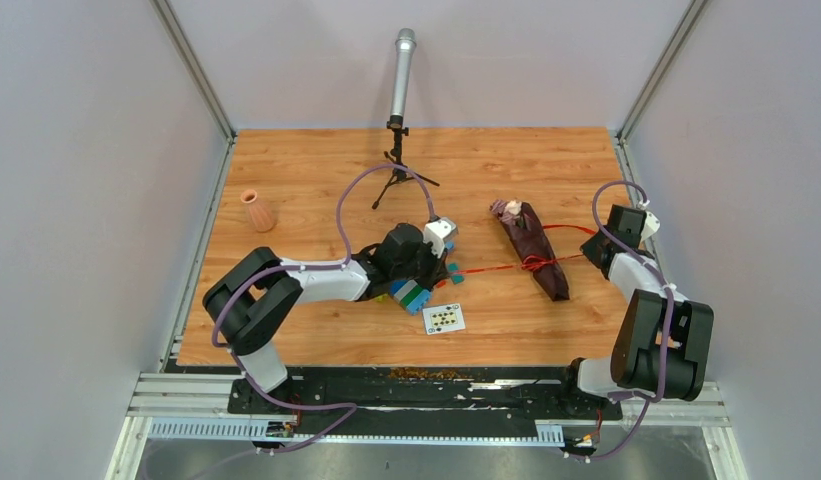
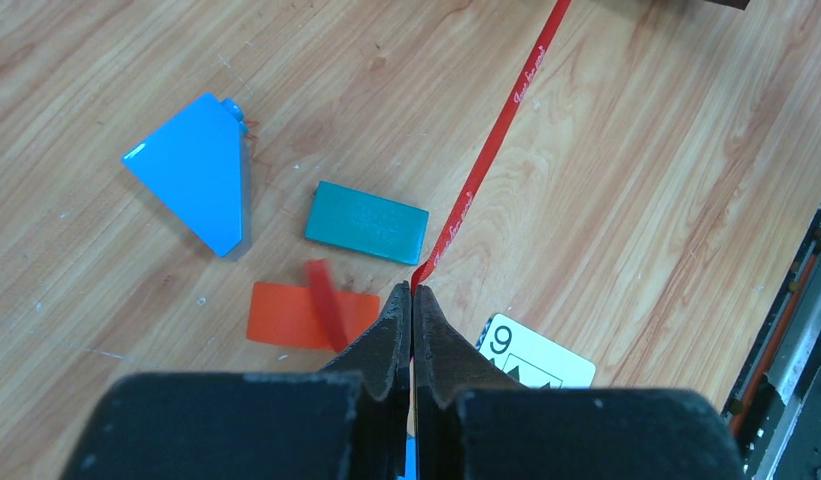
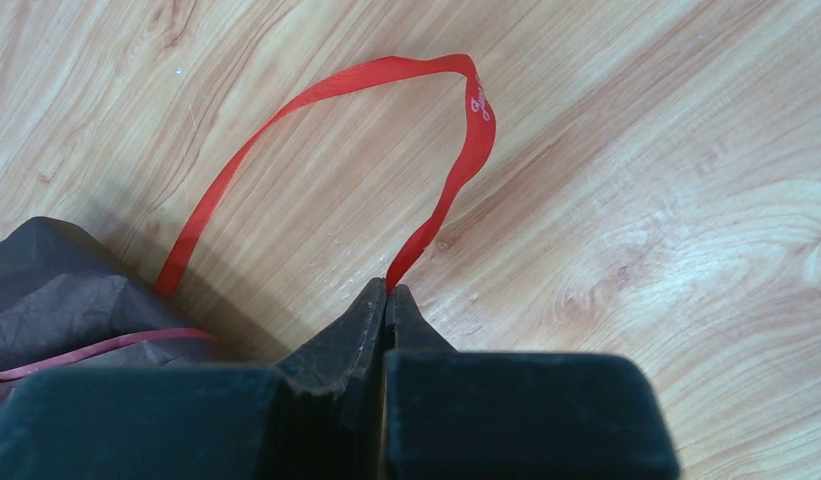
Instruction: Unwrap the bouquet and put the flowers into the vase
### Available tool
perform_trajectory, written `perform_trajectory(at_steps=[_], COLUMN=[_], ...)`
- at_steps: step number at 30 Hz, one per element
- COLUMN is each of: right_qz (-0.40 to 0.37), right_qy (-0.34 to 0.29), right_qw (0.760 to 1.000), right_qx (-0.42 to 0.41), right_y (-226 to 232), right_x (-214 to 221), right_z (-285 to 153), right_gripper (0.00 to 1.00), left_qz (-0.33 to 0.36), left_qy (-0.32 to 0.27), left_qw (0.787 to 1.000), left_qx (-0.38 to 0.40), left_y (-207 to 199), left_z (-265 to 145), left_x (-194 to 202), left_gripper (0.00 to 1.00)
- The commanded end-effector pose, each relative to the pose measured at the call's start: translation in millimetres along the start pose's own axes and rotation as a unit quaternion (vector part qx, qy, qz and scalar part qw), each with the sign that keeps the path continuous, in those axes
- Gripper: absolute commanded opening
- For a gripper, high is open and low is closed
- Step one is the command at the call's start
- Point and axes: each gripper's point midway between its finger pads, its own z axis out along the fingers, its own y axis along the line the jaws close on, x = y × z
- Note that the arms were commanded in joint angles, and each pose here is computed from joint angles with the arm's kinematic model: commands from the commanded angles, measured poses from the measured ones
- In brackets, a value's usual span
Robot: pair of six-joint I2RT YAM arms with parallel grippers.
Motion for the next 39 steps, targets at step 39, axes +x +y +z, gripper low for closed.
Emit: perform_trajectory(at_steps=[39], right_qz=[0.014], right_qy=[-0.004], right_qw=[0.997], right_qx=[0.078], right_y=[-43.5], right_x=[-1.8], right_z=[2.8], right_gripper=[0.0], left_qz=[-0.043], left_qy=[-0.007], left_qw=[0.992], left_qx=[-0.115], left_y=[61.5], left_z=[-58.6], left_x=[-6.5], left_gripper=[0.0])
